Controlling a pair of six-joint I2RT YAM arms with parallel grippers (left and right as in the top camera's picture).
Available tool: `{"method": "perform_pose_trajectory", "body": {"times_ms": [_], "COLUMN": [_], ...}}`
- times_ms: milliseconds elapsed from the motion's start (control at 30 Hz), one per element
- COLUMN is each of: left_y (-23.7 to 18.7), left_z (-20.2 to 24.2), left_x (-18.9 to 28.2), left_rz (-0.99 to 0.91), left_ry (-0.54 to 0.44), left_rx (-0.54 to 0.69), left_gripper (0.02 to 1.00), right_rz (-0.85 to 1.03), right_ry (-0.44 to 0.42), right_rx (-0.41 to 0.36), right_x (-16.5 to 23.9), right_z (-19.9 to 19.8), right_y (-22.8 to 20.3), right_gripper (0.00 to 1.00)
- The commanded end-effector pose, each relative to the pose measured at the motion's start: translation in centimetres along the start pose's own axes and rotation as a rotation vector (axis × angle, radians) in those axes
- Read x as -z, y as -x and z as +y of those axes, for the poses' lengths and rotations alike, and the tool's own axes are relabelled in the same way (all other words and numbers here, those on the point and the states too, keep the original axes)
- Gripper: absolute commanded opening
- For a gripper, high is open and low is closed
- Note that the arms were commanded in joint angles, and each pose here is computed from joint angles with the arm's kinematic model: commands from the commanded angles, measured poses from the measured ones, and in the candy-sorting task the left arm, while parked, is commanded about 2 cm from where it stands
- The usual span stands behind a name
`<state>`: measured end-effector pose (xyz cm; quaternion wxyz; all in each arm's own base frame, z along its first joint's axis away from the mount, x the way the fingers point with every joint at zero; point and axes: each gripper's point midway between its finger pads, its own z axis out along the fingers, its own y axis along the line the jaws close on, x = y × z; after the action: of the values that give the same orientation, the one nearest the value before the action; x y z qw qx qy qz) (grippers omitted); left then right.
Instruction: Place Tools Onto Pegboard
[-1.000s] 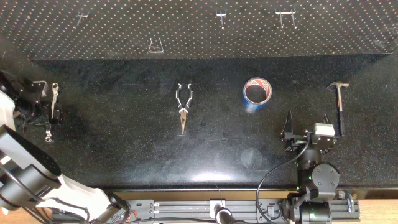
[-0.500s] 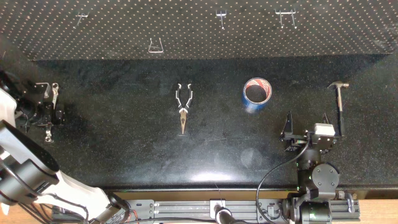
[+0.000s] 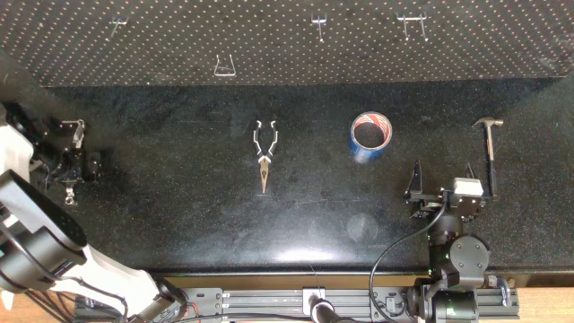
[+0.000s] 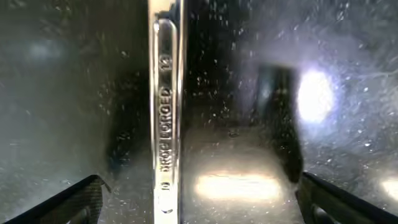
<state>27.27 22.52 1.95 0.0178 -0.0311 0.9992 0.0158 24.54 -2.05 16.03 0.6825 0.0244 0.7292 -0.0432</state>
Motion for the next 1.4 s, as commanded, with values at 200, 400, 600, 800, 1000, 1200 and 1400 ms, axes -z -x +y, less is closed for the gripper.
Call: {"method": "perform_pose_trajectory", "body": {"times_ms": [200, 400, 600, 800, 1000, 1200, 1400], "left_y": [0.5, 0.3, 0.1, 0.1, 0.1, 0.2, 0.7], "left_z": [-0.6, -0.8, -1.0, -1.0, -1.0, -1.0, -0.6], "left_x": [-1.1, -1.7, -2.0, -2.0, -2.0, -2.0, 0.0], "left_rz": [-0.005, 0.006, 0.011, 0.012, 0.011, 0.009, -0.041], "left_ry": [-0.015, -0.023, -0.027, -0.028, -0.028, -0.026, 0.003], "left_rx": [-0.006, 0.005, 0.004, 0.004, 0.004, 0.005, 0.082], "left_gripper": [0.996, 0.996, 0.998, 0.229, 0.029, 0.029, 0.029], "right_rz": [0.001, 0.001, 0.001, 0.001, 0.001, 0.001, 0.001], "right_ry": [0.005, 0.005, 0.005, 0.005, 0.005, 0.005, 0.005], "right_rx": [0.017, 0.017, 0.017, 0.017, 0.017, 0.017, 0.017], "right_x": [0.0, 0.0, 0.0, 0.0, 0.0, 0.0, 0.0], "right_z": [0.0, 0.0, 0.0, 0.0, 0.0, 0.0, 0.0], "right_y": [-0.2, -0.2, -0.2, -0.2, -0.2, -0.2, -0.2], "right_gripper": [0.939, 0.939, 0.939, 0.936, 0.939, 0.936, 0.939]}}
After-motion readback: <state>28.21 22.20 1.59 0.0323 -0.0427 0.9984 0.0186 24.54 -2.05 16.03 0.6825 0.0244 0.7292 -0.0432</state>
